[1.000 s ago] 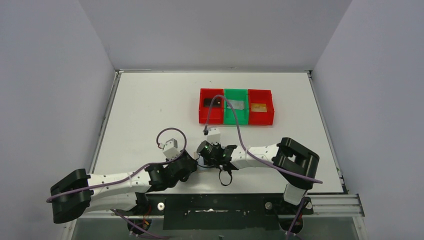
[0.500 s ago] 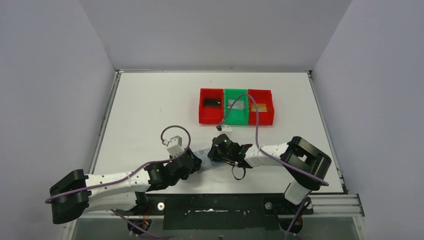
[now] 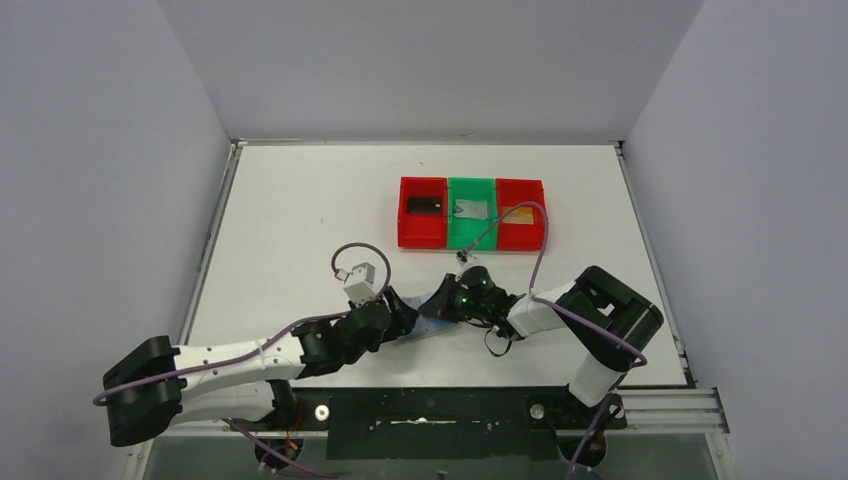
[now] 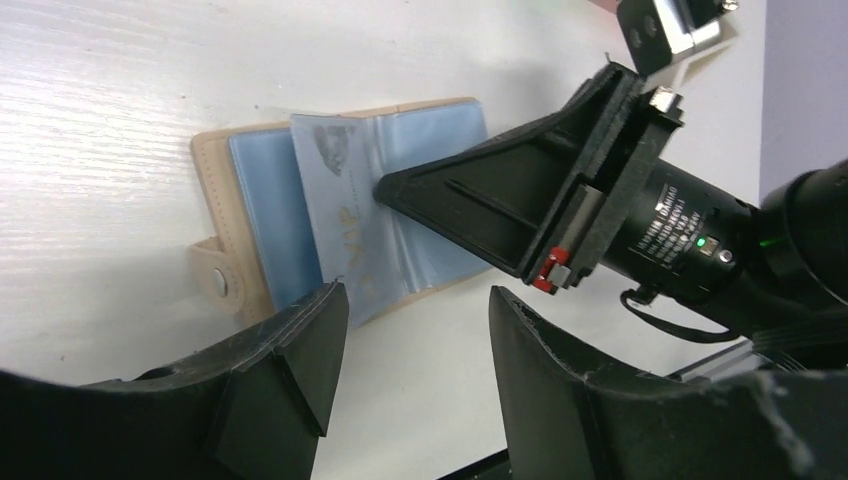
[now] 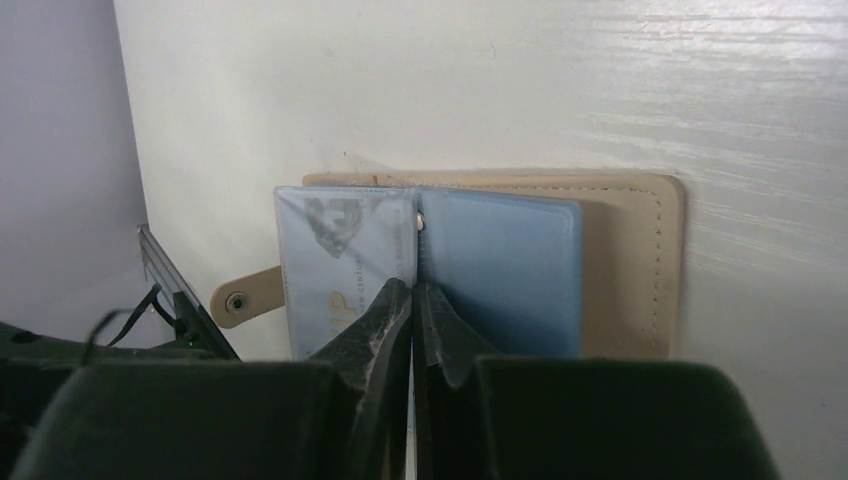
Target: Take the credit cards out of the card holder
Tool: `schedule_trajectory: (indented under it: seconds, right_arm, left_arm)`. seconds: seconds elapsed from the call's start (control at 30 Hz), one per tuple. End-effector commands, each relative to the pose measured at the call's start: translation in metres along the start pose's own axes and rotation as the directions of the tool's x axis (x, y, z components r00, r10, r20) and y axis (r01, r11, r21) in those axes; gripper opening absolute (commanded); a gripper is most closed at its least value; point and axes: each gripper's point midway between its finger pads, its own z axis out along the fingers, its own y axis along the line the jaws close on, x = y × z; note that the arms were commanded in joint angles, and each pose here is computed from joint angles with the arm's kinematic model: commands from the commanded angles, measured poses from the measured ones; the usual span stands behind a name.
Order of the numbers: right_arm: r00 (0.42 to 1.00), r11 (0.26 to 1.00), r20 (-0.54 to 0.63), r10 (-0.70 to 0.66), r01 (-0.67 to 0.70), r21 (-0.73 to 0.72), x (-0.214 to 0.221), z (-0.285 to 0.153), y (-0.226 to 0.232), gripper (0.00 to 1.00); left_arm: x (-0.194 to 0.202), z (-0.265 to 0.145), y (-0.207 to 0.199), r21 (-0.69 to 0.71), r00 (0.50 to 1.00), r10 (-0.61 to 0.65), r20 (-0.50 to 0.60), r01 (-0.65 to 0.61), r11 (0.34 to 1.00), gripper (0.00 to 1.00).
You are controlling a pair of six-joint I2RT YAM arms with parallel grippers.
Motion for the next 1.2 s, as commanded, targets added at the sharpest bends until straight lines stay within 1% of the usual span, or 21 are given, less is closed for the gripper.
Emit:
schedule_trajectory:
  seconds: [0.0,0.2,0.4,0.5,0.6,0.73,0.8,0.97,1.1,1.17]
  right_arm:
    - [0.999,0.997,-0.014,0.033,-0.032,0.075,0.008,-0.003,-0.031,0.00]
    - [0.999,0.995,-0.003,0.044,-0.044,0.092,0.006,-0.005,-0.039,0.00]
    - [0.999,0.994,0.001,0.050,-0.050,0.097,0.005,-0.007,-0.042,0.00]
    - [0.999,0.994,0.000,0.053,-0.052,0.095,0.005,-0.007,-0.042,0.00]
    - [0.999,0.995,-0.003,0.055,-0.054,0.086,0.005,-0.007,-0.040,0.00]
    - [0.999,0.997,-0.006,0.049,-0.049,0.062,0.004,-0.007,-0.035,0.00]
    - [0.999,0.998,-0.005,0.038,-0.038,0.042,0.002,-0.008,-0.029,0.03]
    - [1.000,1.000,0.004,-0.006,0.006,-0.007,-0.009,-0.012,-0.007,0.14]
    - [0.998,0.999,0.034,-0.047,0.047,-0.008,-0.022,-0.020,0.005,0.22]
    - [0.996,0.998,0.055,-0.064,0.064,0.013,-0.028,-0.025,0.006,0.26]
  left_arm:
    - [-0.016,0.008,-0.021,0.034,0.997,-0.066,0.028,0.065,0.997,0.54]
    - [-0.012,0.027,-0.006,-0.034,0.996,-0.087,-0.006,0.087,0.996,0.58]
    - [-0.007,0.037,-0.016,0.022,0.995,-0.097,-0.027,0.098,0.995,0.58]
    - [-0.003,0.040,-0.015,0.027,0.994,-0.100,-0.040,0.101,0.994,0.57]
    - [0.001,0.044,-0.014,0.033,0.992,-0.103,-0.067,0.106,0.994,0.56]
    - [0.006,0.047,-0.019,0.075,0.990,-0.104,-0.095,0.111,0.991,0.49]
    - [0.006,0.047,-0.023,0.096,0.989,-0.107,-0.101,0.116,0.989,0.47]
    - [0.008,0.048,-0.027,0.117,0.988,-0.099,-0.116,0.112,0.987,0.44]
    - [0.009,0.048,-0.026,0.115,0.988,-0.098,-0.122,0.112,0.987,0.43]
    - [0.009,0.048,-0.026,0.118,0.987,-0.098,-0.124,0.112,0.987,0.43]
